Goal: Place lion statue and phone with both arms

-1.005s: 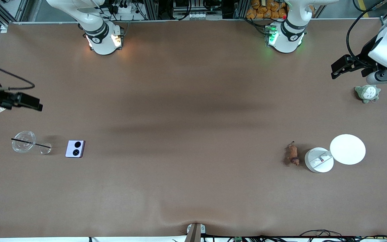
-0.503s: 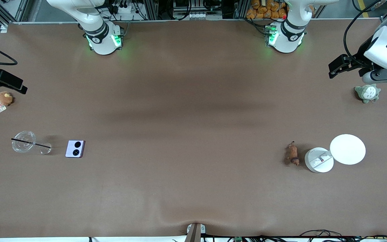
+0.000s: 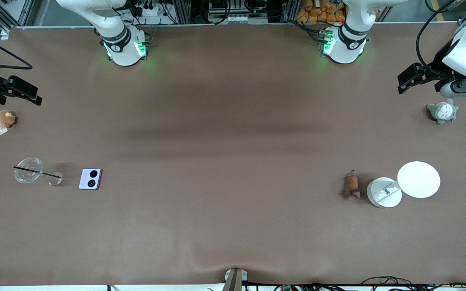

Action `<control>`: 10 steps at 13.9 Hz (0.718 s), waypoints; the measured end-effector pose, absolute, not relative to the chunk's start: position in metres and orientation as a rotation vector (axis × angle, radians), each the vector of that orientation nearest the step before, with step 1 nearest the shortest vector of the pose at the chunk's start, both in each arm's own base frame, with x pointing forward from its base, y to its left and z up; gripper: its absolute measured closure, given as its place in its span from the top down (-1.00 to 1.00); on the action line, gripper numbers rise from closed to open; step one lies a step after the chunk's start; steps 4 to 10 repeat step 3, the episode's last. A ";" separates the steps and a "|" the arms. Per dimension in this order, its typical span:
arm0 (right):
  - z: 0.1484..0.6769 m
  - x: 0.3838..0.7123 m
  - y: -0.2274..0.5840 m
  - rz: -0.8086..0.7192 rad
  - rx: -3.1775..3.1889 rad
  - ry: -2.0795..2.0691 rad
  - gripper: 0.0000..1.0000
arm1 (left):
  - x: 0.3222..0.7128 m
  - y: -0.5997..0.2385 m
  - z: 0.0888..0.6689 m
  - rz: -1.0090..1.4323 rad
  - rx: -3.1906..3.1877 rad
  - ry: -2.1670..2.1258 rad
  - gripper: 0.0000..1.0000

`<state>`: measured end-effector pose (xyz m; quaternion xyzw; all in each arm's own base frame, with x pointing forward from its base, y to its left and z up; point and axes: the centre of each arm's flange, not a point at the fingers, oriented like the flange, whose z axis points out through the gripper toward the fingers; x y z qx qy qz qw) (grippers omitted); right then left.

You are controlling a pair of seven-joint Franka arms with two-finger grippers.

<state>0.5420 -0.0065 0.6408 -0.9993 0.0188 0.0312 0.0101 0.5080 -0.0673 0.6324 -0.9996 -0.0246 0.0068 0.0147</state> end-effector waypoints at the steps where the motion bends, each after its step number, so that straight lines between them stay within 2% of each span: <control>1: 0.641 0.542 -0.007 0.095 -3.120 0.054 1.00 | 0.508 -0.067 0.632 0.021 -3.111 -0.076 1.00; 10: 0.641 0.542 -0.007 0.092 -3.120 0.049 1.00 | 0.508 -0.067 0.632 0.021 -3.111 -0.076 1.00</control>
